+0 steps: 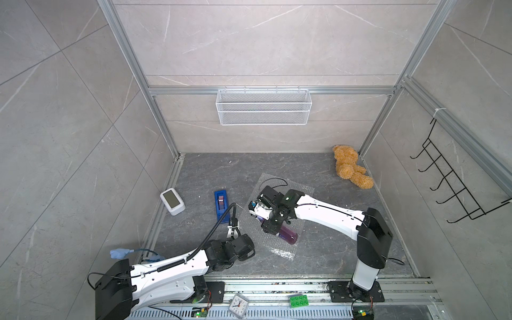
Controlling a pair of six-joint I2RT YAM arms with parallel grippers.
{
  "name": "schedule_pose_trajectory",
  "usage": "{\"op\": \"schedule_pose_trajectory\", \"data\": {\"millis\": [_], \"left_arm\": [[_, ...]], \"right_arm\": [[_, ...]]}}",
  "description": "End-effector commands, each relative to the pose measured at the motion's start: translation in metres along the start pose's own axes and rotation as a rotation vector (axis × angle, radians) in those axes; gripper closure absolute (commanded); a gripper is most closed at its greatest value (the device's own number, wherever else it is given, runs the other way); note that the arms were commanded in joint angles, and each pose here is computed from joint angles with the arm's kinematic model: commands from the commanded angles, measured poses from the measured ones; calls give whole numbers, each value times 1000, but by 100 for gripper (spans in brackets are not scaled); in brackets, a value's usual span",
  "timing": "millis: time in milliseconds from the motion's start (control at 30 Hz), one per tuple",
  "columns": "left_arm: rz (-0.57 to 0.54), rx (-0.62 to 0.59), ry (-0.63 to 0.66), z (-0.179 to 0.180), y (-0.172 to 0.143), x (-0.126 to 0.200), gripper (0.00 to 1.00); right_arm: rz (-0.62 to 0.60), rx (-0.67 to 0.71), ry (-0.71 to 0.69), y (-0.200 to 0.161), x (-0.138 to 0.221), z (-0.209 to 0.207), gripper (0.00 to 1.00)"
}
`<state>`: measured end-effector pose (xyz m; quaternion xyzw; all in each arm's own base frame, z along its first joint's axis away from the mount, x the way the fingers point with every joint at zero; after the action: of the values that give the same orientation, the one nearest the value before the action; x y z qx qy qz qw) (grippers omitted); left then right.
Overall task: Wrap wine bottles in bubble wrap
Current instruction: Place the wine bottle on the bubble wrap.
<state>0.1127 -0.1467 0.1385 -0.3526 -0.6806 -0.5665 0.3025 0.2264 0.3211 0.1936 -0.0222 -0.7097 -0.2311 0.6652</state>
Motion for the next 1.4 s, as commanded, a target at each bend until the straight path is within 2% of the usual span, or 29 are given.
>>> {"op": "schedule_pose_trajectory", "data": {"millis": [0,533,800,867,1200,1367], "left_arm": [[-20,28,59,3,5,3,62],[-14,44,97,16,-1,3,62],[-38,68,96,25,-2,8,62],[-41,70,95,25,-1,8,62],[-39,65,88,22,1,10,57],[-37,63,67,16,5,12,51]], "right_arm": [[7,29,-23,18,5,2,90],[188,87,-44,30,-48,1,81],[235,108,-37,27,-70,2,63],[244,111,-34,25,-74,3,56],[240,117,-55,23,-71,3,27],[206,119,-58,24,-60,4,24]]}}
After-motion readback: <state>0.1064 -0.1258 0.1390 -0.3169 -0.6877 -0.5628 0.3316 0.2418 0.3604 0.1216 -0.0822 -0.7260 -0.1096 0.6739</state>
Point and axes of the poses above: each gripper's point midway between its finger pads, its own x axis back along the fingers, its own z axis along the line the jaws close on, y = z × x, the point moved 9 cm from there along x, back along the fingers, and after that the axes turned 4 degrees about x, right-handed, at the moved point
